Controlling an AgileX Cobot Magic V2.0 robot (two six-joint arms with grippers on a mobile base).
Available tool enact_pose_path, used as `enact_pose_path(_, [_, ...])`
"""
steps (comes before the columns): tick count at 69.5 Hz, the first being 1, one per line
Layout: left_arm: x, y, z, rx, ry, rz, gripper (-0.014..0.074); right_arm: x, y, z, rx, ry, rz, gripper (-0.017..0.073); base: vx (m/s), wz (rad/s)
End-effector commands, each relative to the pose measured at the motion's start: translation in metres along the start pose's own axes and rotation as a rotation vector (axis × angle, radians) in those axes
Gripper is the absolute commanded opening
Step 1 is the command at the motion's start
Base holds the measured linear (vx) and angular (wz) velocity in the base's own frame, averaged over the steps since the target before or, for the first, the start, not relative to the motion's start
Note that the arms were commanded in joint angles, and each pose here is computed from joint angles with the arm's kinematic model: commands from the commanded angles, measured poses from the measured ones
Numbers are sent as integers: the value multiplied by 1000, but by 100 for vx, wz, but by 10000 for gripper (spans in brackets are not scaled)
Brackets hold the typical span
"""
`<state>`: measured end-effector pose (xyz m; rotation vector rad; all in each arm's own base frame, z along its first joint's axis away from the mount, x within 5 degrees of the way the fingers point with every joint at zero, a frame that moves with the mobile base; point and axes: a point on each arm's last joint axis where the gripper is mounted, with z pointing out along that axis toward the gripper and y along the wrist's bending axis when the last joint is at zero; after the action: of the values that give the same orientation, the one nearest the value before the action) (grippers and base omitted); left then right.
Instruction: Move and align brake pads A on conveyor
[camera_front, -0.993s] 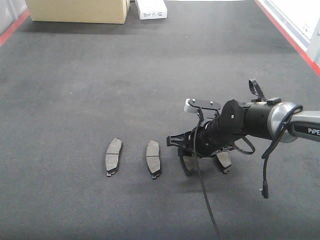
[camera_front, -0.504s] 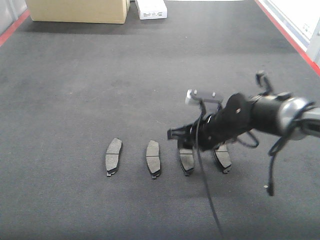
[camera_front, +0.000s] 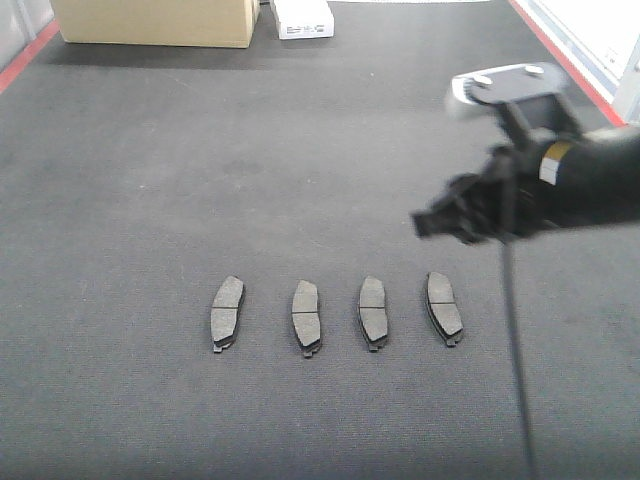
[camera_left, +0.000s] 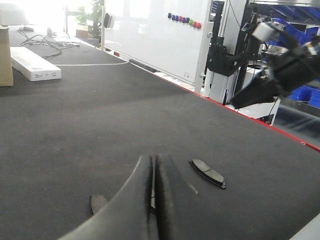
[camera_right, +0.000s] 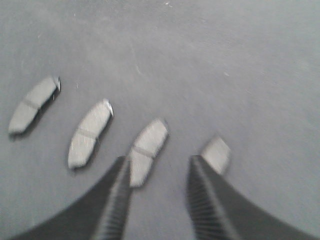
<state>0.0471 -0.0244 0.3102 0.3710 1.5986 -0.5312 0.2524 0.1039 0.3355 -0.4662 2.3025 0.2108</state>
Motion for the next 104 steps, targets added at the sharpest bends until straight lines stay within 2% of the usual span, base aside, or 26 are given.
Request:
enact_pose_path(1, [-13,-4,-1,36,-77,-1,-6,11,-1,-31,16,-111,-50,118,0,0])
enact_pose_path(12, [-13,-4,-1,36,-77,-1,-6,57,0,-65,22,-182,-85,-14,0,0])
enact_pose_path(30, [-13,-4,-1,36,-77,-1,-6,131,2,-108,31,-347,-89,-6,0,0])
enact_pose_path(46, [-13,-4,-1,36,-77,-1,-6,177,3,-126,39,-493,-91,-6,0,0])
enact_pose_path(61, [-13,-4,-1,36,-77,-1,-6,189,3,-137,42,-561,-92,-6,0,0])
enact_pose_path(104, [-13,-4,-1,36,-77,-1,-6,189,3,-137,37,-563,-82,-6,0,0])
